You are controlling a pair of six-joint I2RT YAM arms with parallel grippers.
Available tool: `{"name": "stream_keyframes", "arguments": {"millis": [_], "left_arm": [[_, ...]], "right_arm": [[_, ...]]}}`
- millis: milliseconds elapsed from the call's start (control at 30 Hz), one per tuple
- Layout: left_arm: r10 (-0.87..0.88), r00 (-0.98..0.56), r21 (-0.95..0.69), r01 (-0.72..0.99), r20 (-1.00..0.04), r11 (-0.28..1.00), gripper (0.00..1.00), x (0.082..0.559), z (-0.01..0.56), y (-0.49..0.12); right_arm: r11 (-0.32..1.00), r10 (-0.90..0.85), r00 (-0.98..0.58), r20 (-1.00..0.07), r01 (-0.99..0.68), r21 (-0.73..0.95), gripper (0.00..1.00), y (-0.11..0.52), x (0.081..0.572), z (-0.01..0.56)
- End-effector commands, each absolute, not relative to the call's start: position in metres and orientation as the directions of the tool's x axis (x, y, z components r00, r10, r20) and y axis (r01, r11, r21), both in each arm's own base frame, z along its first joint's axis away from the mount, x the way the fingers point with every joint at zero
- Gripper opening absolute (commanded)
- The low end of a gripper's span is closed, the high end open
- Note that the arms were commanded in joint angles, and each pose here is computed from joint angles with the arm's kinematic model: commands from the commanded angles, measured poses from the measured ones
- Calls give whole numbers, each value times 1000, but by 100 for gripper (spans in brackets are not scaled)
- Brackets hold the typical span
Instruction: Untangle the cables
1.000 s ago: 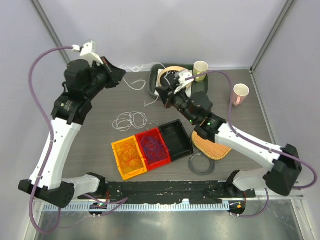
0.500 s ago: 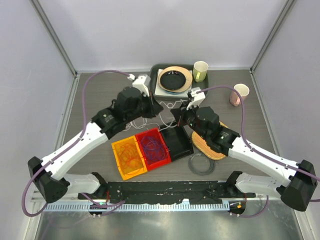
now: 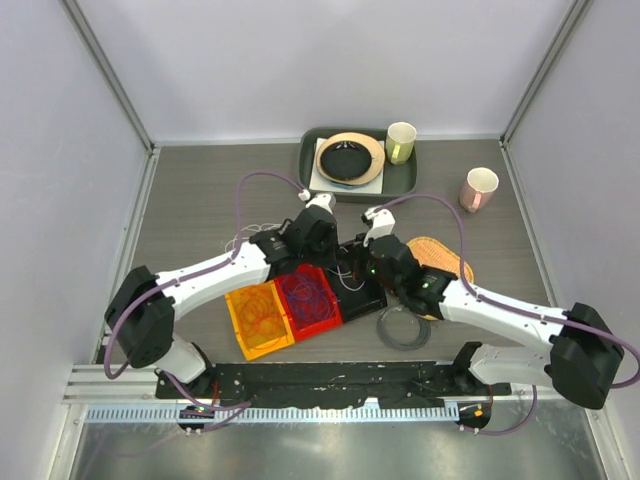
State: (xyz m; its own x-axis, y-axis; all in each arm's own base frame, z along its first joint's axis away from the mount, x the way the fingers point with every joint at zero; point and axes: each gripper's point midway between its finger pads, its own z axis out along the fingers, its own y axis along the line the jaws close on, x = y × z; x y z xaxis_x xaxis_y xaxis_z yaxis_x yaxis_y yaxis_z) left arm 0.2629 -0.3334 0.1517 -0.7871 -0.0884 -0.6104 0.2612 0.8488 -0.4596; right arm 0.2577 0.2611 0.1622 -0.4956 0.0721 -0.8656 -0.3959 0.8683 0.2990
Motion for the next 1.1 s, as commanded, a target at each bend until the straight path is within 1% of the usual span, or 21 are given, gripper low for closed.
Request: {"name": "stream_keyframes", "arguments": {"millis": [0,267,300,333,400,433,533,800,900,933,967,1033,1067], "left_arm": [[-120,-767,-436,222,-630,872,0,268,147,-334],[-120,-768,-360,150,-628,921,0,272,129,-317],[-118,-770,-358,151,-627,921,0,272,128,-318],[-114,-772,-352,149,-625,924,0,272,126,-317],[-108,-775,-337,141,-623,931,0,272,125,-315],[-108,-771,-329,137,-628,934,0,273,124,-313],[-104,-772,-323,136,-628,936,0,273,123,-312],[-58,-777,-317,186,-627,930,0,272,124,-319],[-38,-780,-308,200,-624,930,0,272,121,-322],[-37,-778,-309,204,-627,929,1,273,123,-324],[-26,-783,-298,205,-622,932,1,274,118,-324],[-16,-782,-293,214,-623,932,6,275,119,-328],[-7,-784,-285,217,-620,934,10,275,115,-330]], "right_arm": [[854,81,-532,-843,-398,334,1,280,253,144],[878,19,-612,-790,-368,307,1,289,238,106],[885,11,-627,-779,-356,299,2,286,235,102],[894,2,-632,-775,-347,285,11,284,234,101],[909,-12,-635,-772,-329,256,25,277,230,100],[912,0,-635,-773,-317,260,34,276,230,104],[922,28,-631,-775,-283,264,44,267,226,115],[922,91,-605,-791,-249,296,46,246,218,148],[933,129,-534,-836,-221,285,48,229,224,168],[951,161,-467,-869,-161,262,48,213,233,180],[960,169,-439,-882,-128,248,48,204,239,184],[972,165,-413,-896,-85,218,49,192,247,190],[972,164,-422,-892,-83,218,49,191,248,188]]}}
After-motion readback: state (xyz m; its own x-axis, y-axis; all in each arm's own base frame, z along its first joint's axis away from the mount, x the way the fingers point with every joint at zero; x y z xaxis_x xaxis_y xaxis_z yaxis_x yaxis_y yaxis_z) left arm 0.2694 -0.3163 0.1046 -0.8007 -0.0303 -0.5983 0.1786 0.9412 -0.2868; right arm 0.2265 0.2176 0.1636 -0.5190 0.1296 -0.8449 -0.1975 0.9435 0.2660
